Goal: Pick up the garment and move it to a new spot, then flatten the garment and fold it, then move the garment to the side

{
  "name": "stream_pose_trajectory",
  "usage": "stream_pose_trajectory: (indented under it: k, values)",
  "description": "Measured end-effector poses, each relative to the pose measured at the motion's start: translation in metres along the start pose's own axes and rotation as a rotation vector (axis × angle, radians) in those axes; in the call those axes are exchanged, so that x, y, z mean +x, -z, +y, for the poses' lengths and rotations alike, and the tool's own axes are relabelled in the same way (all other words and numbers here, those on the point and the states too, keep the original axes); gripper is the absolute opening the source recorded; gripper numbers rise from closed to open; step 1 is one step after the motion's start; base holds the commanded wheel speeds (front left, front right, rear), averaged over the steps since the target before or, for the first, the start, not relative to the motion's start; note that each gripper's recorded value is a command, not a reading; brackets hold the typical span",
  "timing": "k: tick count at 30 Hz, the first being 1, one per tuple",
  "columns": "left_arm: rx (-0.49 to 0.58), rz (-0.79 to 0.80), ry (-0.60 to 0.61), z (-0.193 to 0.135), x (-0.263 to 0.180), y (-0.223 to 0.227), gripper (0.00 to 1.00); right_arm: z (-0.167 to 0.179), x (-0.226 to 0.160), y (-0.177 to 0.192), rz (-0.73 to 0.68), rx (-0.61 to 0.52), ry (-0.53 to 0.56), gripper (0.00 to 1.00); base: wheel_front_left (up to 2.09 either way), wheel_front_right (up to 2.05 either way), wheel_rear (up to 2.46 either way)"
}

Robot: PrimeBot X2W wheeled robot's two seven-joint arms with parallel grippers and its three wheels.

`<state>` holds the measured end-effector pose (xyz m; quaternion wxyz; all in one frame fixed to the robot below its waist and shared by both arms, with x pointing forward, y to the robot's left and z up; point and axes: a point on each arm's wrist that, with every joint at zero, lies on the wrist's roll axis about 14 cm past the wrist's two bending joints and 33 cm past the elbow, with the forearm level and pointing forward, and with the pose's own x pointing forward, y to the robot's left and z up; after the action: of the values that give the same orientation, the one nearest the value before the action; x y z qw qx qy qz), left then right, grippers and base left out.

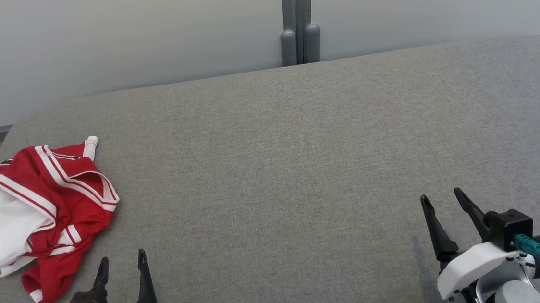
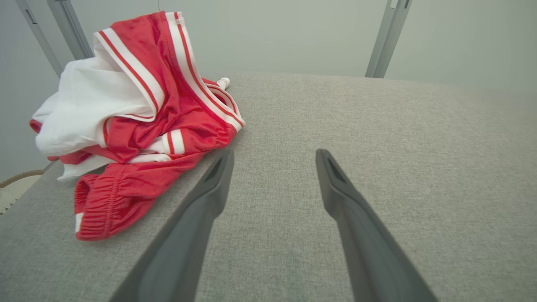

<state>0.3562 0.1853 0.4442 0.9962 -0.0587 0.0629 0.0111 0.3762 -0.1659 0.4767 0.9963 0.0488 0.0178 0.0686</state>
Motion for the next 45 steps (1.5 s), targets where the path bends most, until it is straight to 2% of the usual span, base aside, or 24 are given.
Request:
stream_pose_trajectory:
  k: [10,18,27,35,45]
  values:
    - [0.065,-0.004,0.01,-0.002,-0.002,0.002,1.0,-0.003,-0.004,0.001,-0.006,-0.065,0.006,1.0,0.0,0.0,0.0]
    - [0.066,-0.011,-0.001,0.001,-0.002,0.0,1.0,-0.005,-0.002,-0.002,-0.015,-0.064,0.012,1.0,0.0,0.0,0.0]
    - [0.051,-0.02,-0.048,0.015,-0.007,-0.003,1.0,0.024,0.007,-0.002,-0.017,-0.069,-0.079,1.0,0.0,0.0,0.0]
    - [0.033,-0.022,-0.166,0.049,-0.031,-0.001,1.0,0.078,0.028,-0.001,-0.018,-0.072,-0.252,1.0,0.0,0.0,0.0]
    - [0.011,0.009,-0.405,0.111,-0.098,0.014,1.0,0.177,0.041,0.017,0.029,-0.044,-0.538,1.0,0.0,0.0,0.0]
